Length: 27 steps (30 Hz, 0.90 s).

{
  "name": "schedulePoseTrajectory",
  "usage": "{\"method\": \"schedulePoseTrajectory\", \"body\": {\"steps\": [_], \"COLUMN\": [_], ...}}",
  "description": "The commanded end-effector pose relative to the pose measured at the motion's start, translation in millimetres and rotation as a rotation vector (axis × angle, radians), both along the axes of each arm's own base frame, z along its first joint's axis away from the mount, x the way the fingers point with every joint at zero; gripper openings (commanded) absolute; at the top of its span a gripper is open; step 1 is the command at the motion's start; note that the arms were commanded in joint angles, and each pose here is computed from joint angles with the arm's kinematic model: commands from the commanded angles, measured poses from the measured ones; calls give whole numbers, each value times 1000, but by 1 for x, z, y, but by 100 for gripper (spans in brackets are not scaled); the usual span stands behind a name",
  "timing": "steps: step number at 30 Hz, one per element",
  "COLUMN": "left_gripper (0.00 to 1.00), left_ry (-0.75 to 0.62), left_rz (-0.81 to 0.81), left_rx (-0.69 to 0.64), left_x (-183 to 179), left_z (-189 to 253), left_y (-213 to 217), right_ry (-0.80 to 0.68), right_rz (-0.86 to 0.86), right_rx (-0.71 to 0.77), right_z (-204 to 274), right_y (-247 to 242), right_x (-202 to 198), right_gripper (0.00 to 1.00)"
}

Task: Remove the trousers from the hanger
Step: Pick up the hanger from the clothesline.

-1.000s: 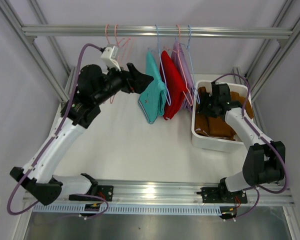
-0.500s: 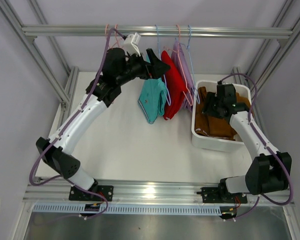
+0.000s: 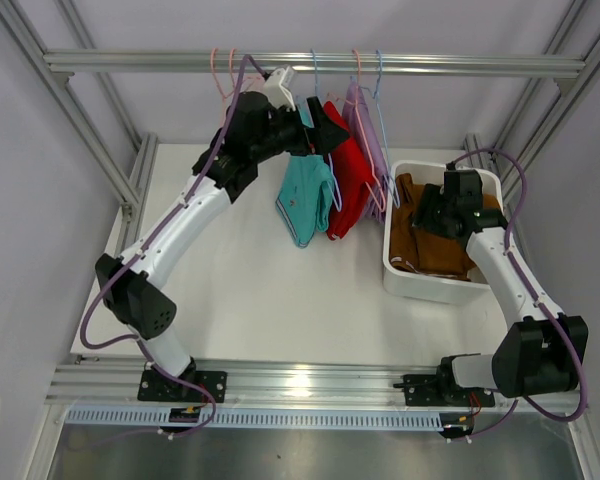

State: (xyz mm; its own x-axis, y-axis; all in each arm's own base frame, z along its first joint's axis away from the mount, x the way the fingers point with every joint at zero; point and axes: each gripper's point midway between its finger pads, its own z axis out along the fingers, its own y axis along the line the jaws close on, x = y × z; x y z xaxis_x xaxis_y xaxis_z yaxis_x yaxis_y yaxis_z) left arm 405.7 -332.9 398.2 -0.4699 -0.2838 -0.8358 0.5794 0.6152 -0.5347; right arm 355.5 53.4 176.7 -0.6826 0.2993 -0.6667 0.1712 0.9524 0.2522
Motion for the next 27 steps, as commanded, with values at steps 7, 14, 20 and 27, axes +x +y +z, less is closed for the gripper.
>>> {"method": "schedulePoseTrajectory", "body": {"steps": [7,14,20,27], "left_gripper": [94,81,66,47], "left_ry": [-4,30,99,112], "left_rz": [-82,-154,-249,-243], "left_rx": [-135,-214,-298,-286], "left_x": [9,6,8,9], "left_z": [25,30,21,16], "left_y": [-6,-17,-27,-27], "right_ry": [-15,-6,5,3], "right_rz": [35,38,46,47], "right_rx": [64,78,89,98], "right_z": [2,-1,-6,-5], "right_y": [4,4,5,5], "right_x": [-1,-2,-3,-3], "right_gripper": [57,57,57,57]}}
